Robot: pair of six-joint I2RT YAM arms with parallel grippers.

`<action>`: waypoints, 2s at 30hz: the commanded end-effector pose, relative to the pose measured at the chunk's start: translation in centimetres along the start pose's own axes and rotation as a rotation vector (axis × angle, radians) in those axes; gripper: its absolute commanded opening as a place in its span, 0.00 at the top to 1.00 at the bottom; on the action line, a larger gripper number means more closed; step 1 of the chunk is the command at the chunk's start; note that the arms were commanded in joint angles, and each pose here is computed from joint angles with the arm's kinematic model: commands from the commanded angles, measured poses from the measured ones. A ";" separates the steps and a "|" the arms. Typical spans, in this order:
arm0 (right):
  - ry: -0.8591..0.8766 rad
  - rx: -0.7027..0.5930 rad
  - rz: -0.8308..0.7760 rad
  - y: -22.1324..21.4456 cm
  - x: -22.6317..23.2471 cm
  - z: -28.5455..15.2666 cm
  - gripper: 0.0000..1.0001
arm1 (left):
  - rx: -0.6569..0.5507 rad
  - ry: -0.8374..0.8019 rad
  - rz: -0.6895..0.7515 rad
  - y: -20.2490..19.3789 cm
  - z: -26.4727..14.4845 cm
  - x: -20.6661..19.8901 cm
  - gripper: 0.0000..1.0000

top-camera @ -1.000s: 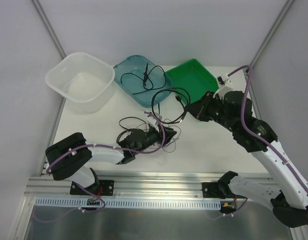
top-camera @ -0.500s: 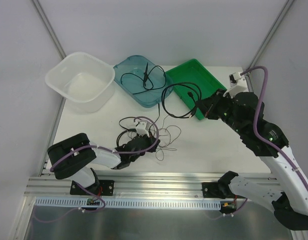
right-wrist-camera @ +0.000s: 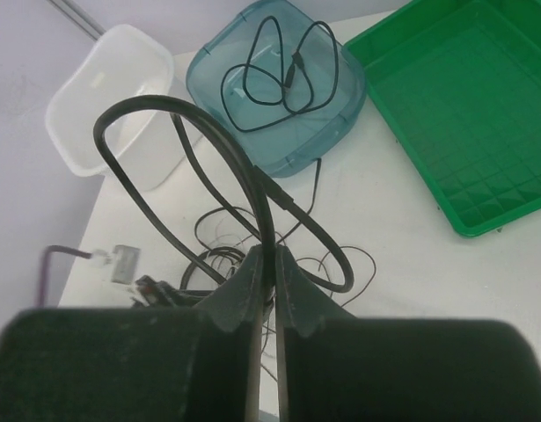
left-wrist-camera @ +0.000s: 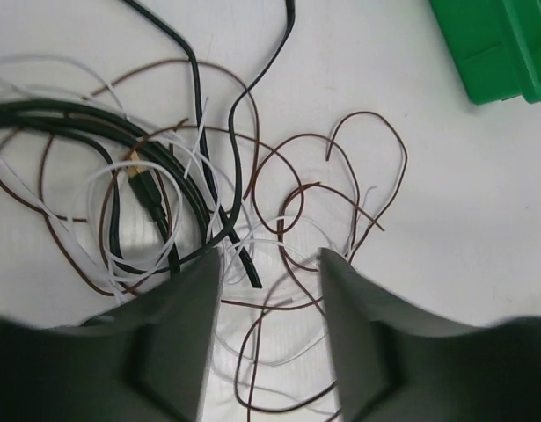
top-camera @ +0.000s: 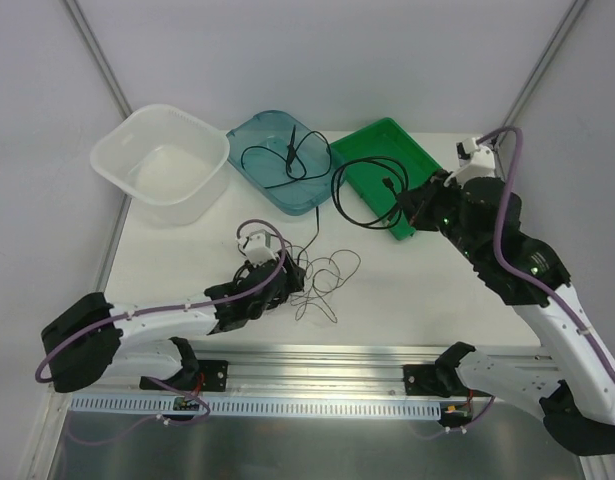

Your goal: Untangle the cables

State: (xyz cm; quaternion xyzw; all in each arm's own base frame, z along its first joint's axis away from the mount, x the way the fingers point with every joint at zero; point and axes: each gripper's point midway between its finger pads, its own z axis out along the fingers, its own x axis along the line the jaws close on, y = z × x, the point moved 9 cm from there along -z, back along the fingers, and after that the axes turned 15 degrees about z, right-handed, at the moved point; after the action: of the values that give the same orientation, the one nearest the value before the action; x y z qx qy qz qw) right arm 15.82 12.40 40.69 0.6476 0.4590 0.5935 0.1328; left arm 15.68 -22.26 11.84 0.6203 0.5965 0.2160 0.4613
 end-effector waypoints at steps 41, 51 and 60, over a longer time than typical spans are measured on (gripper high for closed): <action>-0.013 0.232 -0.106 -6.2 -1.2 30.7 0.41 | 0.212 0.122 0.282 12.4 -5.0 12.2 0.01; -0.130 0.368 -0.231 -11.0 -0.6 20.4 0.41 | 0.257 0.071 0.274 11.8 -4.4 11.9 0.01; -0.175 0.589 -0.277 -20.1 -1.3 15.9 0.46 | 0.284 0.076 0.270 11.5 -3.9 12.1 0.01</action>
State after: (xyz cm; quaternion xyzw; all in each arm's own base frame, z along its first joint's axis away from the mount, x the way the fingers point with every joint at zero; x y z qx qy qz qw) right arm 22.86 28.45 23.00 0.6173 0.6789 0.3938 0.0548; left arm 20.79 -8.17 19.86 0.7411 0.5577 0.2128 0.3073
